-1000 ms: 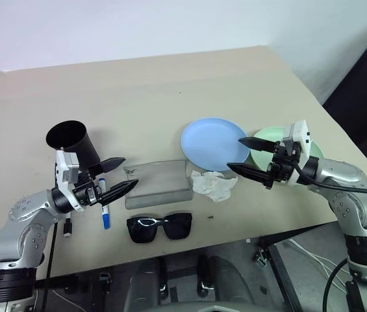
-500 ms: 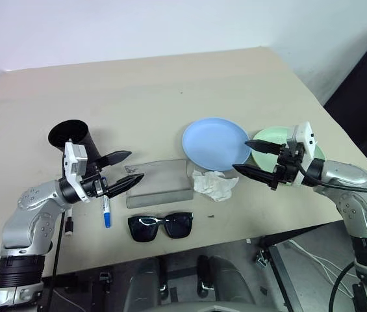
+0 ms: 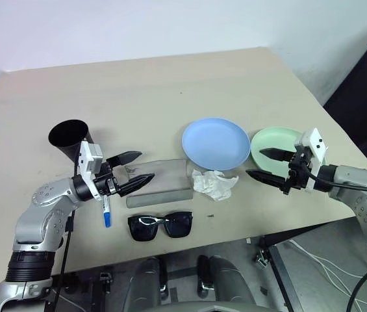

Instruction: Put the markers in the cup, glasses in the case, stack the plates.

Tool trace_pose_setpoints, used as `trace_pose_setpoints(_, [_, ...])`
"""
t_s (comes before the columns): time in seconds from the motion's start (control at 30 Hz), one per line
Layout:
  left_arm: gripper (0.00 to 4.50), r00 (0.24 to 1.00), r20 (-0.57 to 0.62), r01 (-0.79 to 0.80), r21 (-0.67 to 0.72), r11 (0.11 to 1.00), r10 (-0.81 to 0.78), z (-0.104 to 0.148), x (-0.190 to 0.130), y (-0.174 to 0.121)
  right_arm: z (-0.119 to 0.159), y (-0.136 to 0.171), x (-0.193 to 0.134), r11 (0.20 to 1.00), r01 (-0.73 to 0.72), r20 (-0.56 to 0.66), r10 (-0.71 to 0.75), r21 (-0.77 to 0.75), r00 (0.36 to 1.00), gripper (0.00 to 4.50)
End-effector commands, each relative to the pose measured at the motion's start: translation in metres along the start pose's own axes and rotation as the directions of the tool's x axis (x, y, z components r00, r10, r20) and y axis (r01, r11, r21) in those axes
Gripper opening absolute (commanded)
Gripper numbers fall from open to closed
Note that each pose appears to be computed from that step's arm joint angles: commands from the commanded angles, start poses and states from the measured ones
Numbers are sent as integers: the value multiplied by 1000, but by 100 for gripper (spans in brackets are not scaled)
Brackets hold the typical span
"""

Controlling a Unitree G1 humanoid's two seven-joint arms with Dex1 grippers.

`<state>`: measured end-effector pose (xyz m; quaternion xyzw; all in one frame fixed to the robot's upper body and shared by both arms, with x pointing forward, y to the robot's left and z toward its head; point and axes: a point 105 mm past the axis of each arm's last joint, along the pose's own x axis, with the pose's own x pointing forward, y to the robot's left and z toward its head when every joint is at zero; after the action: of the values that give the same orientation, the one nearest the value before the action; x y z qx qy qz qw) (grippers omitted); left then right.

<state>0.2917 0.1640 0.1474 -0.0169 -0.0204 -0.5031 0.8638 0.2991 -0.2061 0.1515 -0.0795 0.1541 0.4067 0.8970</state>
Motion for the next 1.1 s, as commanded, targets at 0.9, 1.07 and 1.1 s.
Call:
trace_pose_setpoints(0.9, [450, 1000, 21, -1, 53, 999, 0, -5, 5, 4, 16, -32, -23, 970, 129, -196, -170, -207, 966, 3])
trace_pose_setpoints(1.07, [450, 1000, 24, -2, 58, 998, 1, -5, 6, 7, 54, -18, -23, 955, 89, -73, -113, -282, 991, 3])
trace_pose_setpoints(1.1, [450, 1000, 26, -2, 59, 998, 1, -5, 6, 8, 61, -14, -21, 950, 78, -52, -98, -301, 994, 3])
